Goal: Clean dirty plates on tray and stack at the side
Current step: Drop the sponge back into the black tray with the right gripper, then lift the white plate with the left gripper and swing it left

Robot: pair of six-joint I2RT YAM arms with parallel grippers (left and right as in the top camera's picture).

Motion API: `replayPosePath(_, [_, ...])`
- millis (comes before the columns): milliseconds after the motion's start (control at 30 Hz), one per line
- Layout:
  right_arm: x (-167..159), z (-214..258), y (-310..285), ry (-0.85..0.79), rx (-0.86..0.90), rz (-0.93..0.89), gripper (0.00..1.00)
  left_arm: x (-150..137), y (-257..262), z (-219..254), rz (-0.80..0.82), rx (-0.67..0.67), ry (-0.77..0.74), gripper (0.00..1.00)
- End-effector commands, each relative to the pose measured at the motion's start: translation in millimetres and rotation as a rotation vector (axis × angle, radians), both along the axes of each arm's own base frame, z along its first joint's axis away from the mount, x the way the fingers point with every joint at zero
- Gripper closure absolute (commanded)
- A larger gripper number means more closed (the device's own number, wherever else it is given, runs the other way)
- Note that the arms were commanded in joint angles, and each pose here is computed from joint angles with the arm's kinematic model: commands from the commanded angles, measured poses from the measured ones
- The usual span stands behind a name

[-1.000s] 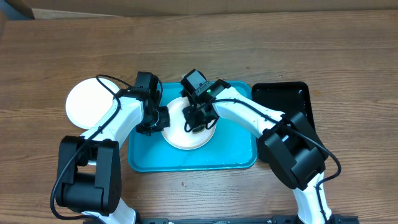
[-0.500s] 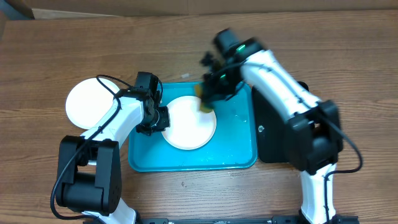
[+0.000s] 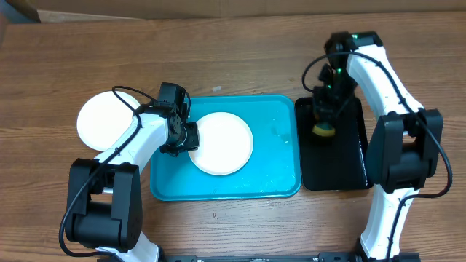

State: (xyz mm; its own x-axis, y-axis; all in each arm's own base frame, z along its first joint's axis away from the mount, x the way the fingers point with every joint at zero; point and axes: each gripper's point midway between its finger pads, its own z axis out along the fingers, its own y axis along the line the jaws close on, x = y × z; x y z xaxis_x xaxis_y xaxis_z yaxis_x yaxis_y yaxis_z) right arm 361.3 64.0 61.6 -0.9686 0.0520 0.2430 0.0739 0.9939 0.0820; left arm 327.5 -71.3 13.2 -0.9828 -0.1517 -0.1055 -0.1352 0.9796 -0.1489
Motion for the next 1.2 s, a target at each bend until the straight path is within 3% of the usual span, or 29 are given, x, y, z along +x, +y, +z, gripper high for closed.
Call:
replayPosePath(0, [-5.7, -11.3, -16.4, -0.015, -0.101, 0.017, 0.96, 2.3, -2.4, -0.3, -0.009, 0.006, -0.005, 0.64])
replayPosePath(33, [-5.6, -16.1, -18.8, -0.02, -0.114, 0.02, 0.93, 2.3, -2.4, -0.3, -0.009, 0.006, -0.005, 0.63])
replayPosePath(100, [-3.0, -22.4, -21.5, -0.035, -0.131, 0.024, 0.73, 2.3, -2.3, -0.3, -0.009, 0.006, -0.005, 0.61])
replayPosePath(167, [2.0, -24.5, -21.0, -0.057, -0.127, 0.021, 0.63, 2.4, -2.3, -0.3, -0.008, 0.006, -0.006, 0.59])
replayPosePath(200, [4.2, -24.5, -20.7, -0.066, -0.126, 0.021, 0.51, 2.5, -1.9, -0.3, -0.008, 0.008, -0.006, 0.59])
replayPosePath(300, [12.1, -18.1, -19.7, -0.092, -0.123, 0.019, 0.38, 2.3, -1.6, -0.4, -0.008, 0.01, -0.005, 0.55])
replayPosePath(567, [48.5, 31.9, -32.3, -0.211, -0.12, -0.081, 0.27, 0.7, -0.8, -3.1, -0.008, 0.016, 0.005, 0.54])
replayPosePath(733, [59.3, 43.0, -59.6, -0.242, -0.093, -0.201, 0.23, -2.9, 0.2, -13.4, -0.007, 0.023, 0.038, 0.6])
replayPosePath(767, [59.0, 43.0, -66.4, -0.239, -0.089, -0.221, 0.16, -4.1, 0.4, -16.6, -0.008, 0.025, 0.048, 0.62])
replayPosePath(800, [57.6, 42.8, -71.9, -0.233, -0.088, -0.235, 0.0, -5.3, 0.4, -20.0, -0.007, 0.025, 0.059, 0.65])
replayPosePath(867, [57.3, 42.8, -80.9, -0.232, -0.091, -0.255, 0.0, -7.9, -1.2, -25.8, -0.006, 0.018, 0.079, 0.76])
replayPosePath(900, [57.7, 42.8, -85.6, -0.234, -0.092, -0.267, 0.0, -8.7, -1.5, -27.9, -0.007, 0.019, 0.085, 0.9])
replayPosePath(933, [59.1, 42.8, -90.2, -0.24, -0.093, -0.277, 0.0, -8.8, -1.3, -28.3, -0.007, 0.02, 0.087, 0.96])
replayPosePath(1067, [62.9, 42.9, -95.4, -0.257, -0.094, -0.29, 0.0, 0.4, 0.1, -13.4, 0.0, 0.02, 0.067, 0.96])
replayPosePath(1167, [63.0, 42.9, -95.2, -0.257, -0.094, -0.289, 0.0, 22.5, 14.5, 22.0, 0.039, 0.046, 0.007, 0.96])
